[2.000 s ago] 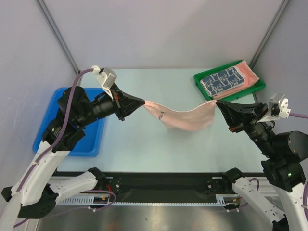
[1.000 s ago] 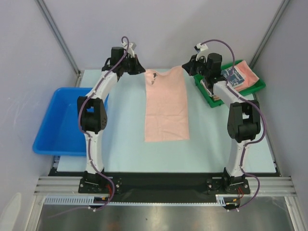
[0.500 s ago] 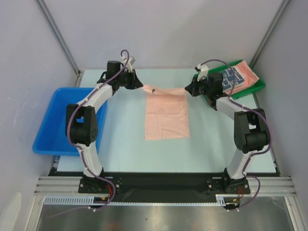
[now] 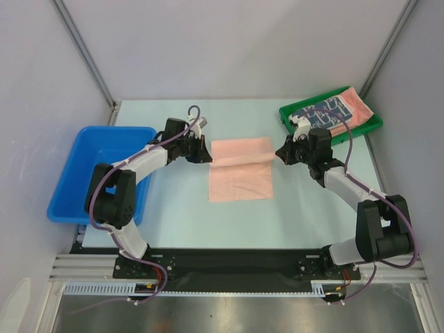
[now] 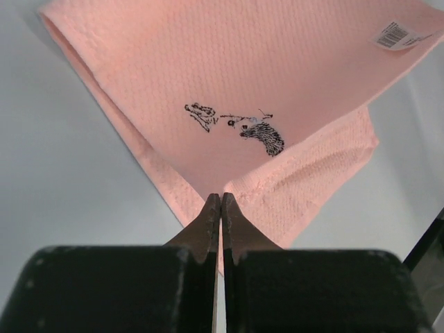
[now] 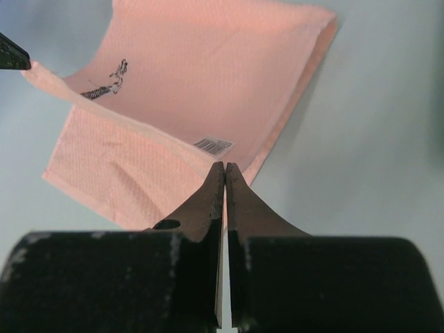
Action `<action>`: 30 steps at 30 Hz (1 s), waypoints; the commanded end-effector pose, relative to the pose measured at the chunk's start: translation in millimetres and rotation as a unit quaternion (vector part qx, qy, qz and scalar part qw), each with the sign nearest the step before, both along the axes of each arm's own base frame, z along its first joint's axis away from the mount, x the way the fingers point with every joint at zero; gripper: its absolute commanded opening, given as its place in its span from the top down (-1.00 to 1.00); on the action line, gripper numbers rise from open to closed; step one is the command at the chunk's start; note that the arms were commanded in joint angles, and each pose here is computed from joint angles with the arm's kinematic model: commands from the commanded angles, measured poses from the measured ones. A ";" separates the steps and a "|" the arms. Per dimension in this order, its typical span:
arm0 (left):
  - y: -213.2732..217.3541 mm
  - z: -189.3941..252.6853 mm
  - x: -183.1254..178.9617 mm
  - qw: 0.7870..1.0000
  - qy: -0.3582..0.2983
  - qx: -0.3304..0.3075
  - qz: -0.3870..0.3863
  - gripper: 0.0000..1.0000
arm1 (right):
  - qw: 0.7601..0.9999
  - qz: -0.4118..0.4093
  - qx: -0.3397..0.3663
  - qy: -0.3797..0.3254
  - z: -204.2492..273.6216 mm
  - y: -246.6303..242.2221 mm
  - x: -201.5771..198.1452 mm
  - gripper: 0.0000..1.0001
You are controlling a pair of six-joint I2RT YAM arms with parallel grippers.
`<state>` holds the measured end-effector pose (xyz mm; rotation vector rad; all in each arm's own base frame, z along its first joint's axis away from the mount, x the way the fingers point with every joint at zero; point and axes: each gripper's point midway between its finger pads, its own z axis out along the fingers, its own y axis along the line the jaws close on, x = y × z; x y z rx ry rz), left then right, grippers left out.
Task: Fold and stack the towels
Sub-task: Fold the towel
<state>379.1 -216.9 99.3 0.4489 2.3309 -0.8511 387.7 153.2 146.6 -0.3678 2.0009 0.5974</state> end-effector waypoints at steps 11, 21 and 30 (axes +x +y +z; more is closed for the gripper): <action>1.4 33.4 -29.3 0.998 -0.053 0.019 0.012 0.99 | 0.998 -0.053 0.010 0.045 2.2 -6.9 -37.8 1.00; 5.4 -4.5 -69.3 0.998 -0.009 0.057 0.028 1.00 | 0.994 -0.051 0.000 0.093 -36.4 8.5 -73.1 1.00; 3.1 -32.3 -87.0 0.996 0.020 0.081 0.041 0.99 | 0.986 -0.071 -0.004 0.151 -74.7 6.3 -92.9 1.00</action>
